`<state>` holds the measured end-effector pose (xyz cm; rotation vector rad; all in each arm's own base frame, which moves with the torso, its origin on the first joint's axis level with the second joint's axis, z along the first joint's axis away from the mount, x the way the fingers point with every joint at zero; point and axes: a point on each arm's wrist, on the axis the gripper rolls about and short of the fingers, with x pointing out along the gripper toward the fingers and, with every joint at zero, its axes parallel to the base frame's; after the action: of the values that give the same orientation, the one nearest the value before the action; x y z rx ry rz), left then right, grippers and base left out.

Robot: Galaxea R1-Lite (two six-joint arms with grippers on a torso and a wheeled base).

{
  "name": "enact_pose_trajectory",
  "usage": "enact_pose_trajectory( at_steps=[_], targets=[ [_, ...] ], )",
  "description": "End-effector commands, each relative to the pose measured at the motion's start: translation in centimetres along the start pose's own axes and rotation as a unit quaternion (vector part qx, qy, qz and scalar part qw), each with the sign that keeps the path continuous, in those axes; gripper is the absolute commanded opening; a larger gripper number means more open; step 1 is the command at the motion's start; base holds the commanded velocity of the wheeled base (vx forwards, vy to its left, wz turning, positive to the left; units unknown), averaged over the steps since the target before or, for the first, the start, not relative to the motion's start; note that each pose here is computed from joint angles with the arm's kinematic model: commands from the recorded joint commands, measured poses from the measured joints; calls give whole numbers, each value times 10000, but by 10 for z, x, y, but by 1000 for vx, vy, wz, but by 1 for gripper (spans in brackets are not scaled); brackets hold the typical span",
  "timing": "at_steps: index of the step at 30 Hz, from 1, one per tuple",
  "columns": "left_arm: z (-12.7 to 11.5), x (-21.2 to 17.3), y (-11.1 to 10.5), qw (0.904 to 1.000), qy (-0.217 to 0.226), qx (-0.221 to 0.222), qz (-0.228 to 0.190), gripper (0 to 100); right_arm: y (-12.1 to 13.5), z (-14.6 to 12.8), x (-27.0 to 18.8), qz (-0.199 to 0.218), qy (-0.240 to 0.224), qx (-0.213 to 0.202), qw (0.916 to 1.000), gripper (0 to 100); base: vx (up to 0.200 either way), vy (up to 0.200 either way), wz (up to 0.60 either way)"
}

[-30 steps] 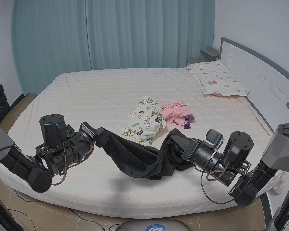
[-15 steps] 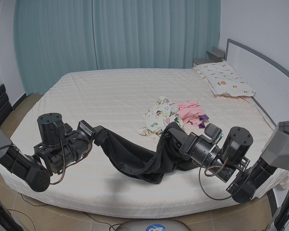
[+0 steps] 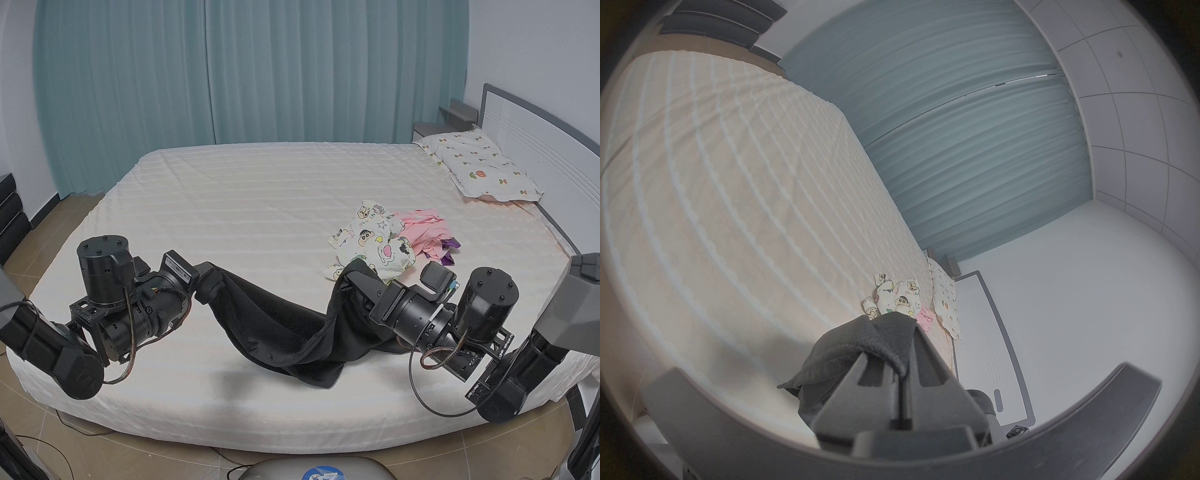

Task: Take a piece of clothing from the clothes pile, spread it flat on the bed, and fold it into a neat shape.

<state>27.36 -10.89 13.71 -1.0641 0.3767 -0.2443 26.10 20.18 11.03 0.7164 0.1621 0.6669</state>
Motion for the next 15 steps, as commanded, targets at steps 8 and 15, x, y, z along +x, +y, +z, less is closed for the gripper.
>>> enact_pose_trajectory(
  at_steps=[8, 15],
  targets=[
    [-3, 1, 2, 10000, 54, 0, 30, 0, -6, -2, 2, -43, -15, 9, 10000, 0, 0, 200, 0],
    [-3, 0, 2, 10000, 47, 0, 33, 0, -8, 6, 1, -73, -143, -10, 9999, 0, 0, 200, 0]
  ],
)
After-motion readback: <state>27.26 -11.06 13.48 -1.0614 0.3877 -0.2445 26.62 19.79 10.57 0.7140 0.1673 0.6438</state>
